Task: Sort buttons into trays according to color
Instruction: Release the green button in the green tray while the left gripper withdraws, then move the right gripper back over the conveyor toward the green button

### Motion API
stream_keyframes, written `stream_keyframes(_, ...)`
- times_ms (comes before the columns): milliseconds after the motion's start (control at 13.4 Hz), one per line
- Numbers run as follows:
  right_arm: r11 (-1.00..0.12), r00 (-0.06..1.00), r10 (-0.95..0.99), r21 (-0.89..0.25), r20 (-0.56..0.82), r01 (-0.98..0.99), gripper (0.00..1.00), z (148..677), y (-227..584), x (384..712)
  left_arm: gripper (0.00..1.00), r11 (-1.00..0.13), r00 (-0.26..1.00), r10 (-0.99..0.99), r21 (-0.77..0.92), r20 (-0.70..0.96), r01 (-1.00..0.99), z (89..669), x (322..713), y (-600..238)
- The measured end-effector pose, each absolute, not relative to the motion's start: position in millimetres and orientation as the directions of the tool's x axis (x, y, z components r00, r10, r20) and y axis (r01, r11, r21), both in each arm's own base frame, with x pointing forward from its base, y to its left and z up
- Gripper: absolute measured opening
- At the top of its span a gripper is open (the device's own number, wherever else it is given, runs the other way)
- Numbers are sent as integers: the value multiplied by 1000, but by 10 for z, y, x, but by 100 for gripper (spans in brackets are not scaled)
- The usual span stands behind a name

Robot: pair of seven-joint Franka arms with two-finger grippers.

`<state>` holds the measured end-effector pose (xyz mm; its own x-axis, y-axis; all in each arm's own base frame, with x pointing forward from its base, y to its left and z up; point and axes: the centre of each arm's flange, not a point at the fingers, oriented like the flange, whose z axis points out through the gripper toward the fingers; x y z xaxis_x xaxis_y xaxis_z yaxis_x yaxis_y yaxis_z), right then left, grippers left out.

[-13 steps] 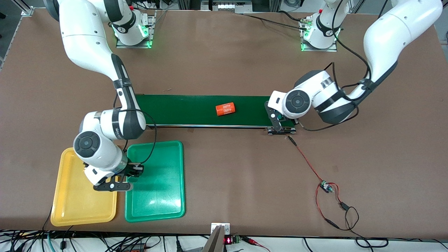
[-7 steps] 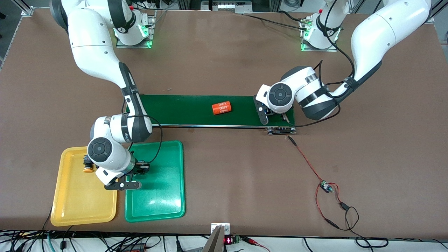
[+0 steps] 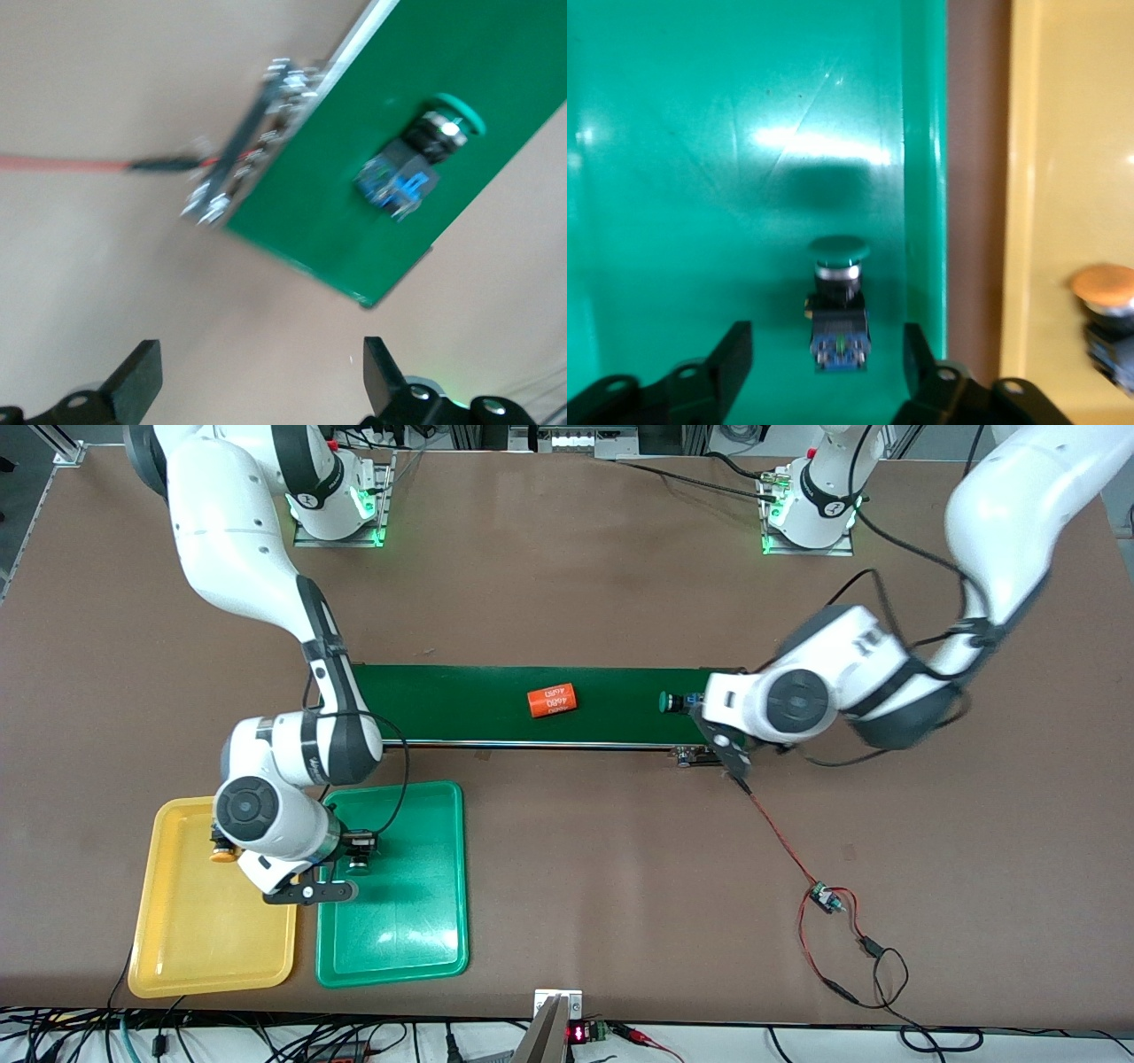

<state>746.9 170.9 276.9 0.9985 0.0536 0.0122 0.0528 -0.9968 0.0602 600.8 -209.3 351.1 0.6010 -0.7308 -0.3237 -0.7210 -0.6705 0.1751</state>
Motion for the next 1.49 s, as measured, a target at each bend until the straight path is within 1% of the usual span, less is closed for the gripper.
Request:
stream_keyframes(74, -997, 999, 44, 62, 17, 43, 95, 2975, 1657, 7469, 100, -715, 647, -689, 158, -326, -681, 3683, 6115, -1960)
stream_keyframes(149, -998, 999, 29, 65, 29, 27, 100, 3196, 1576, 7475, 100, -750, 684, -652, 143, -329, -646, 3818, 6197, -1850)
stream_keyframes(298, -998, 999, -25, 65, 42, -28, 100, 3653, 1375, 7450, 100, -795, 730, -598, 126, -331, -594, 4015, 6319, -1662)
stream_keyframes(521, -994, 994, -82, 62, 66, -86, 100, 4273, 1044, 7375, 100, -831, 776, -552, 116, -306, -545, 4206, 6462, -1452)
stream_keyframes(744, -986, 989, -144, 78, 45, -147, 100, 4645, 630, 7263, 100, -878, 839, -478, 106, -261, -467, 4417, 6666, -1021)
stream_keyframes(893, -985, 986, -155, 67, 58, -159, 100, 4860, 546, 7207, 100, -909, 877, -417, 90, -240, -407, 4513, 6789, -684)
stream_keyframes(1116, -987, 987, -147, 61, 65, -151, 100, 5015, 605, 7149, 100, -949, 929, -315, 32, -196, -315, 4770, 6886, -436)
stream_keyframes(1339, -988, 989, -142, 62, 35, -144, 100, 5007, 665, 7104, 100, -980, 977, -188, 79, -105, -180, 5194, 6816, -299)
stream_keyframes(1488, -989, 991, -129, 62, 28, -131, 100, 4998, 763, 7088, 100, -990, 992, -84, 125, -95, -72, 5327, 6721, -59)
